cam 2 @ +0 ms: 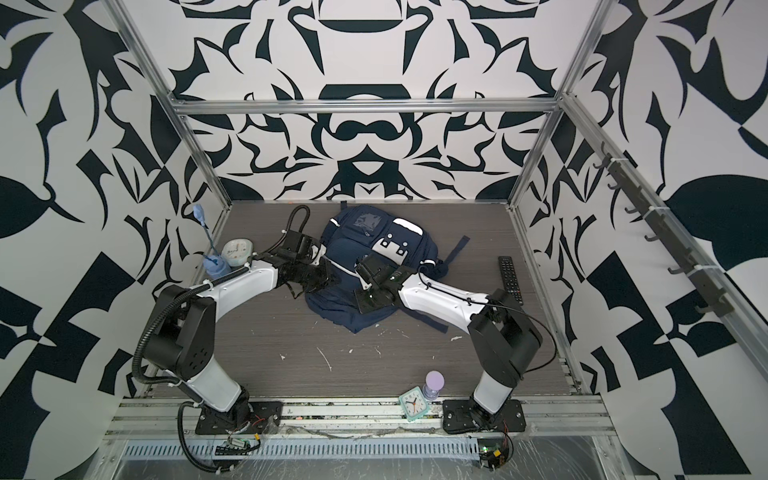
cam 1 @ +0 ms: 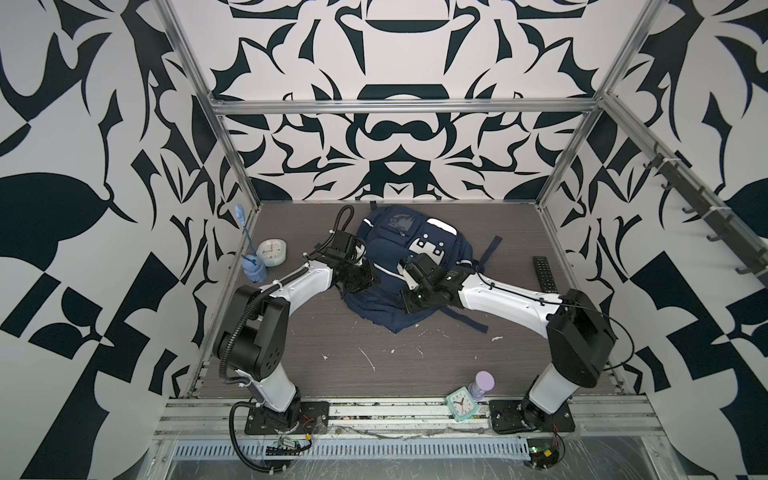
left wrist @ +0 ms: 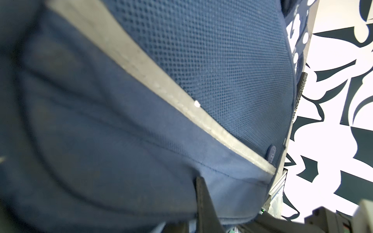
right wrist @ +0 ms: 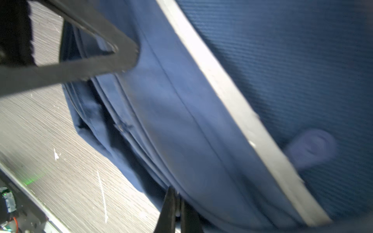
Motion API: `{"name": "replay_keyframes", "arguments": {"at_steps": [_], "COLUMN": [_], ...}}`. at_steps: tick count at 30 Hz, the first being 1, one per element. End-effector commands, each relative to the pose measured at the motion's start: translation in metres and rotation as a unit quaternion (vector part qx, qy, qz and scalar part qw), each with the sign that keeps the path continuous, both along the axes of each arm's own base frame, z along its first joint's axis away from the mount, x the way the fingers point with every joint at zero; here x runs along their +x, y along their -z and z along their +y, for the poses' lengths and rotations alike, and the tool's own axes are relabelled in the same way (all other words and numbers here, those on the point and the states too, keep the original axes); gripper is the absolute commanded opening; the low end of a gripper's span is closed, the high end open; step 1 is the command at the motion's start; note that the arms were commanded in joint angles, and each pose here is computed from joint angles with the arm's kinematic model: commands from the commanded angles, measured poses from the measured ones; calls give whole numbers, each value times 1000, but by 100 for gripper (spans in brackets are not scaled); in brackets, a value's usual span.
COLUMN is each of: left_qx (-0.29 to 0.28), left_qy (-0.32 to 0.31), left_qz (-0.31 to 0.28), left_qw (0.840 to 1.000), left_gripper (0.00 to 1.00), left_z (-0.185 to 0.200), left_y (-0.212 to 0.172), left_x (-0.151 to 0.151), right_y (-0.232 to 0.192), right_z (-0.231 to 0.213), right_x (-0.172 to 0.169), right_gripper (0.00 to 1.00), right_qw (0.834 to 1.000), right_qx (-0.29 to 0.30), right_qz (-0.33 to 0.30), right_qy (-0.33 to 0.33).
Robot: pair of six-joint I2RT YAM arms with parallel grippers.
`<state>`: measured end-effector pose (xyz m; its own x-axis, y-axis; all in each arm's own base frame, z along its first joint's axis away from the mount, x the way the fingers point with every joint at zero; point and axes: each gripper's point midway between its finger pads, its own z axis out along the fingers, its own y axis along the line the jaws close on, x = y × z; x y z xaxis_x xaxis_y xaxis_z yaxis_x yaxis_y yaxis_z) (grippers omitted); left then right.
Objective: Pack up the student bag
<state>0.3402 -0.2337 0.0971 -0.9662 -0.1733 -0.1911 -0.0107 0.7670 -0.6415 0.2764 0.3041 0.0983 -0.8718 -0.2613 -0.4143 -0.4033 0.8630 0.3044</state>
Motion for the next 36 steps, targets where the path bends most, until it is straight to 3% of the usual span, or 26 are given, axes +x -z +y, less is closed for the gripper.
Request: {"name": "replay_keyframes", "arguments": {"at_steps": [1,10,18,25,36], "left_qx": [31,26,29,27,23], "left_qy": [-23,-27,-25,-25,-29], "left_qz": [-26,-25,-22,-20,-14], "left_qw": [999,999,999,999,999], "left_gripper": [5,5,5,7,10], "left_z": [26,35,37,36,33], "left_y": [-3,-4,-1,0,5], "left_x": [16,15,9,10,15], "right_y": [-7,-4,-1,5,6], "right_z": [-37,-87,-95,-93,-98], "right_x": [-1,20,43,44,30], "right_gripper": [0,0,0,1,32], "right_qw": [999,997,995,994,994], "right_qx": [-27,-27,-24,-23,-16], "right_qz": [-1,3,-2,9,16], "right_qy": [24,77,100,104,104]}}
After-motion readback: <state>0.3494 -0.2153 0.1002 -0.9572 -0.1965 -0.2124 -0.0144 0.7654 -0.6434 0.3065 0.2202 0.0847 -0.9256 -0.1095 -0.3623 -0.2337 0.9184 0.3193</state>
